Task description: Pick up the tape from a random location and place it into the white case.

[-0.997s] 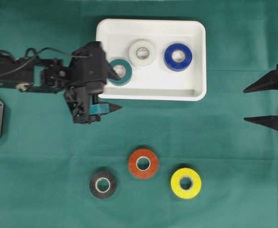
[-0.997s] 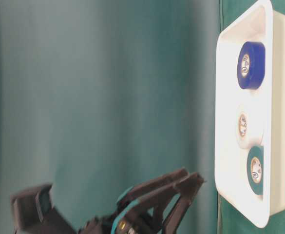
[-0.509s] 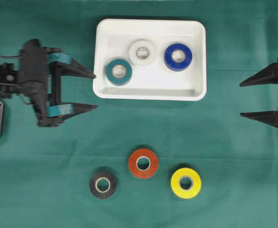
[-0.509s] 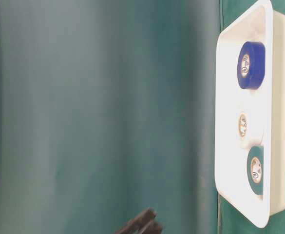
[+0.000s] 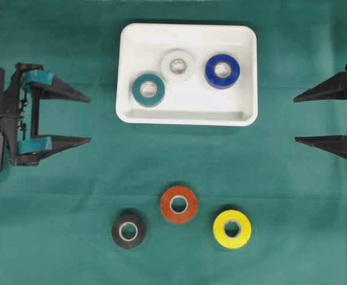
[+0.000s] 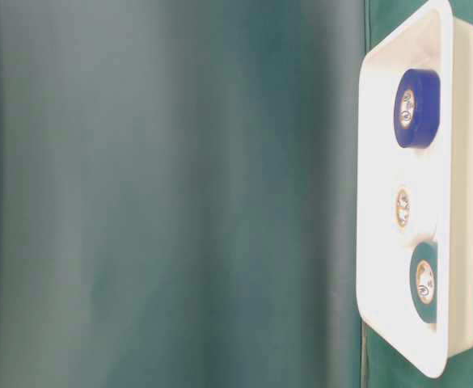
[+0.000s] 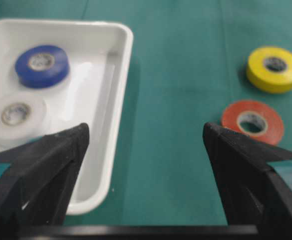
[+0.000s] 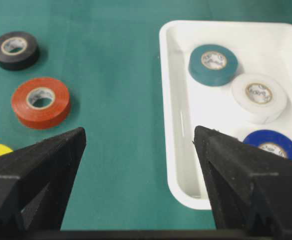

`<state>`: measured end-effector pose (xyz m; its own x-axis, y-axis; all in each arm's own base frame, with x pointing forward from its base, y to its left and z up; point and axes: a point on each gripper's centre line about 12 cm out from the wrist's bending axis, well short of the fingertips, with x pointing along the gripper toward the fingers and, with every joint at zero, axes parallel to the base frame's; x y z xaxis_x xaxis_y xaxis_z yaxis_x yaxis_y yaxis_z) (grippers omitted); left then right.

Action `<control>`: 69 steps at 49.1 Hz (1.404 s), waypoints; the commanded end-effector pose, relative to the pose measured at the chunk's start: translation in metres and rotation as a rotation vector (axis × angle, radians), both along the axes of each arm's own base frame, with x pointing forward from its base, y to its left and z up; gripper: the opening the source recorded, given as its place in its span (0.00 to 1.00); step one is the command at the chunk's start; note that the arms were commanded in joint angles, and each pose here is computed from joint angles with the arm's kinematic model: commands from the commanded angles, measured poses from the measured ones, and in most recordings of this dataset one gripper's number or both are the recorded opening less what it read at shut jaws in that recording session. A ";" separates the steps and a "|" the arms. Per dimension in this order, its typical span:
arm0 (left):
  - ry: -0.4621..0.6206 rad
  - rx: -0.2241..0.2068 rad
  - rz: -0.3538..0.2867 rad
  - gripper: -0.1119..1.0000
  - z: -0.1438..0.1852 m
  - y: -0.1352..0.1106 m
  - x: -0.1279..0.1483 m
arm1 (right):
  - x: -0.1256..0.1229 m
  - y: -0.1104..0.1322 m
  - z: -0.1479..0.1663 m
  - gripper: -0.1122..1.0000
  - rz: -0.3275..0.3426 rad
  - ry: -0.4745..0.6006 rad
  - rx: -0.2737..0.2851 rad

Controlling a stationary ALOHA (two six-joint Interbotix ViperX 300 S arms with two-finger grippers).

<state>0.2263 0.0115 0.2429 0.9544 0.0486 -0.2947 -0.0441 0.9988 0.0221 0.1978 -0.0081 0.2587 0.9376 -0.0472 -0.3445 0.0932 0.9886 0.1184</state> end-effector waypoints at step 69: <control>-0.047 0.011 -0.021 0.93 -0.008 -0.005 -0.026 | -0.009 0.000 -0.021 0.84 0.007 0.058 -0.033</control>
<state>0.1980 0.0067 0.2314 0.9644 0.0327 -0.2623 -0.0259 0.9992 0.0297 0.1873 -0.0088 0.2332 0.9116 -0.0548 -0.4075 0.0963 0.9920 0.0821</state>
